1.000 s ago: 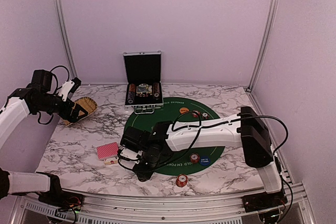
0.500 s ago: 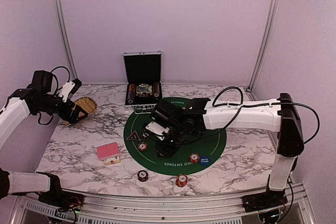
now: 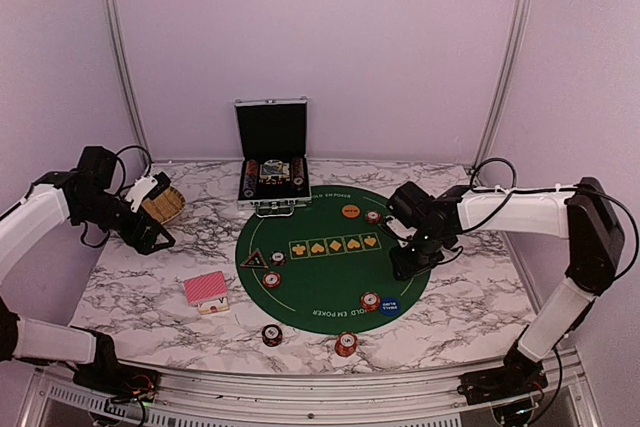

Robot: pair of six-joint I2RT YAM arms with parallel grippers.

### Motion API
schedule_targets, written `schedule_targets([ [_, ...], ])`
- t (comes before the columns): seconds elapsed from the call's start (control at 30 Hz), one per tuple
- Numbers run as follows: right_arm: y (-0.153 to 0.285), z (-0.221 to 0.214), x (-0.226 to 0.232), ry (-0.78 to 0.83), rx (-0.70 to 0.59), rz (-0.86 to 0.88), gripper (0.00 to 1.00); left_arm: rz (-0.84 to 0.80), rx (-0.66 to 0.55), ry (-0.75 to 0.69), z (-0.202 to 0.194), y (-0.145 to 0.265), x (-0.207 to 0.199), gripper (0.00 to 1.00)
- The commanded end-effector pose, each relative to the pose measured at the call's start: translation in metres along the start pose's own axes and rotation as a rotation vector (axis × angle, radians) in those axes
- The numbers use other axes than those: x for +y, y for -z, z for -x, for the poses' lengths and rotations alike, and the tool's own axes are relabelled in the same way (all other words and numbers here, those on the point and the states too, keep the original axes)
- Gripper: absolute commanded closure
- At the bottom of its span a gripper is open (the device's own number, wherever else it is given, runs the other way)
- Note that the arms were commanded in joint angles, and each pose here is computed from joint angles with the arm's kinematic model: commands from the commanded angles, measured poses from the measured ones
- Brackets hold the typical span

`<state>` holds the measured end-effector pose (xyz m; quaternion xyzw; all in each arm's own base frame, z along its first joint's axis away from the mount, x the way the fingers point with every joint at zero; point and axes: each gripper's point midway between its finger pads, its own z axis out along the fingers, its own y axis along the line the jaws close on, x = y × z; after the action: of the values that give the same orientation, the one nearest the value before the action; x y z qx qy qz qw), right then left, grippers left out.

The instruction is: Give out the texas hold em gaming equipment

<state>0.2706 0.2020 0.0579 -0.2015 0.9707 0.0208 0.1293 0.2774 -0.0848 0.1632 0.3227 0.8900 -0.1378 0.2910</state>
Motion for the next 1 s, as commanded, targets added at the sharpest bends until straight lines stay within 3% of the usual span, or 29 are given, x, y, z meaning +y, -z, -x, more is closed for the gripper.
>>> schedule_targets([
  [0.0,-0.004,0.012,-0.01,-0.053,-0.051,-0.002,0.88,-0.078,0.075,-0.039,-0.019,-0.008,-0.021,0.01],
  [0.17,-0.012,0.006,-0.011,-0.064,-0.037,0.009,0.88,-0.105,0.105,-0.075,-0.027,-0.013,-0.032,0.01],
  [0.37,-0.027,0.001,-0.011,-0.071,-0.016,0.004,0.8,-0.137,0.144,-0.11,-0.037,-0.022,-0.044,0.01],
  [0.73,-0.011,0.021,-0.012,-0.079,-0.048,-0.01,0.31,-0.127,0.287,-0.28,-0.066,-0.04,-0.055,0.01],
  [0.97,0.027,0.047,-0.01,-0.1,-0.131,0.007,0.12,-0.17,0.367,-0.351,-0.075,-0.055,-0.061,0.01],
])
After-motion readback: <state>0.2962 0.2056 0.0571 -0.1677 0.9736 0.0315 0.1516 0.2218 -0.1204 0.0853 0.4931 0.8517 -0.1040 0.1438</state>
